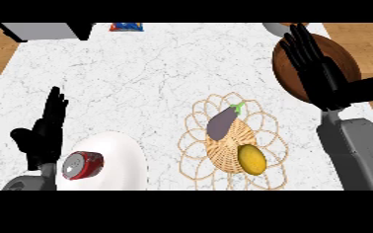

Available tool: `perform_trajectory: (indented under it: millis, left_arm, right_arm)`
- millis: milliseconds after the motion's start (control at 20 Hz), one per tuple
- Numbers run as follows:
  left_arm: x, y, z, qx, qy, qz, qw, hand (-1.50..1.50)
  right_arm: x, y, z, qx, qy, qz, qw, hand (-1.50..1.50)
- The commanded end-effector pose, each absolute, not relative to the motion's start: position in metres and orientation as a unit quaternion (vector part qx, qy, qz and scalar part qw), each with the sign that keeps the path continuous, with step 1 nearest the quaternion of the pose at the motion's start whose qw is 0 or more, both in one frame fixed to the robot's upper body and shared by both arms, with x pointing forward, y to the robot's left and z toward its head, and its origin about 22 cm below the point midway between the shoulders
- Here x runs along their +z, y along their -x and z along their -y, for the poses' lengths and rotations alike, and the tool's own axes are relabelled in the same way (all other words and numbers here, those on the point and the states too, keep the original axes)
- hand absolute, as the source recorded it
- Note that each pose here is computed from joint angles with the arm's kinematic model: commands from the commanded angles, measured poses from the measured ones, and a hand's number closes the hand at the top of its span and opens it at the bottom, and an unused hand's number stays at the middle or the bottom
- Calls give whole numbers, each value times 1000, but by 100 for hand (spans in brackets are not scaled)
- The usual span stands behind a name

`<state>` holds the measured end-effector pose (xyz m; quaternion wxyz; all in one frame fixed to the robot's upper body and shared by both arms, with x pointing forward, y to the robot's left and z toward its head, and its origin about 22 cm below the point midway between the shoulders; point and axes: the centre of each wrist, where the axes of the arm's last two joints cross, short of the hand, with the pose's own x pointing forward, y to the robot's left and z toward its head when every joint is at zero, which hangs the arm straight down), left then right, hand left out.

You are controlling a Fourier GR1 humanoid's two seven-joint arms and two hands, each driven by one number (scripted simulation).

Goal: Pick the lemon from the placemat and place it in the bowl

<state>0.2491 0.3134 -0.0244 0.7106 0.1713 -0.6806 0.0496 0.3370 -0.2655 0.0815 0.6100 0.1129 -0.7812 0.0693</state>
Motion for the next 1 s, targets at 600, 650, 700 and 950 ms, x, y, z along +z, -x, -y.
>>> perform_trajectory:
  millis: [600,650,700,950]
  left_arm:
    - [17,-275,-251,-29,-52,710,702,0]
    - [24,-274,-237,-38,-38,711,701,0]
    - [27,-270,-238,-35,-37,713,699,0]
    - [31,-260,-223,-41,-42,717,694,0]
  right_arm:
    - [-23,-184,214,123,-12,808,577,-150]
    - [-17,-176,218,121,-3,823,554,-150]
    - [-15,-167,212,123,1,835,537,-150]
    - [32,-142,235,145,81,843,511,-150]
